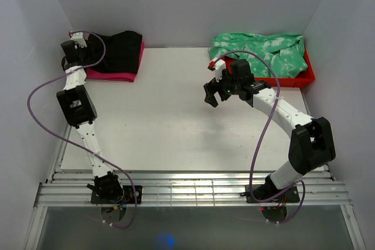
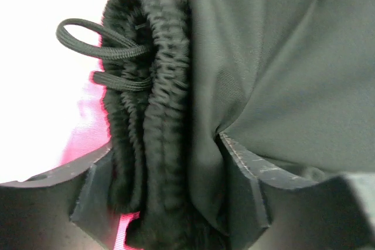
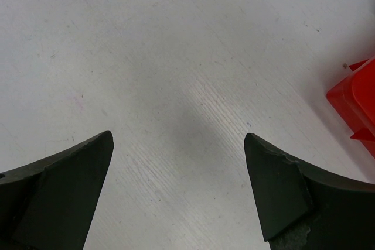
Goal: Fold and stack the trousers
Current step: Neatly place the folded trousers to the corner
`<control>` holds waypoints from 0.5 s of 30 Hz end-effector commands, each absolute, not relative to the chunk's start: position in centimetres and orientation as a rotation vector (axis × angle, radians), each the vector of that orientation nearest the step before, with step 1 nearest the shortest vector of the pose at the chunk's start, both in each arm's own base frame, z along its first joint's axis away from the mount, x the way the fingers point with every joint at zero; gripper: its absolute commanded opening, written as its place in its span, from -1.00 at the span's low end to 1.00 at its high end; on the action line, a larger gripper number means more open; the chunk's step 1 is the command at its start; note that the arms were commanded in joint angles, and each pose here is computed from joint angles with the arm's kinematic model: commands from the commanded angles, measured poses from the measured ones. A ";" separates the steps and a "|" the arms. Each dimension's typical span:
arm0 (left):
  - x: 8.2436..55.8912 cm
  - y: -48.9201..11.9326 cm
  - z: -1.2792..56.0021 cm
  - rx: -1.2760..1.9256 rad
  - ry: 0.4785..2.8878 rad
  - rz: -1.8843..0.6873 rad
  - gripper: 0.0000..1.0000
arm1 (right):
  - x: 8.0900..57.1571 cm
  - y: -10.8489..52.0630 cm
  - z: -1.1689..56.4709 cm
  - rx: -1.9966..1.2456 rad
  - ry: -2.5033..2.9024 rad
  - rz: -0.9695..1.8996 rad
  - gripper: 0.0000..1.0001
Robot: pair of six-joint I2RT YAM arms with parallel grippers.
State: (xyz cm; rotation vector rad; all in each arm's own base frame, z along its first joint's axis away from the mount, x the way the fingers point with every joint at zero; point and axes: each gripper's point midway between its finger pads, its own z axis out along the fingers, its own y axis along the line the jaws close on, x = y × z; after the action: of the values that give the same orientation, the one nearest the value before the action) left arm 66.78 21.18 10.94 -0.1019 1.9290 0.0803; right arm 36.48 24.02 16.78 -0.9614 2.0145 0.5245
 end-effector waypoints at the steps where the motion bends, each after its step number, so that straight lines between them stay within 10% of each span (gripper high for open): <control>1: 65.3 25.0 22.9 -0.130 1.769 0.245 0.42 | 36.3 24.5 18.8 -0.980 1.965 0.540 0.96; 7: 63.4 27.4 28.0 -0.119 1.695 0.403 0.92 | 36.4 24.5 20.4 -0.984 1.921 0.526 0.96; 15: 61.7 23.5 32.0 0.016 1.648 0.188 0.78 | 36.2 25.0 20.8 -1.008 1.916 0.560 0.96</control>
State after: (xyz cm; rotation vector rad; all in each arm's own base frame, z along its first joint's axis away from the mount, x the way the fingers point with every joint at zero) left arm 63.37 26.05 25.46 -0.0948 1.7498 0.2843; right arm 35.96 24.05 17.32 -0.9920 2.0104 0.5362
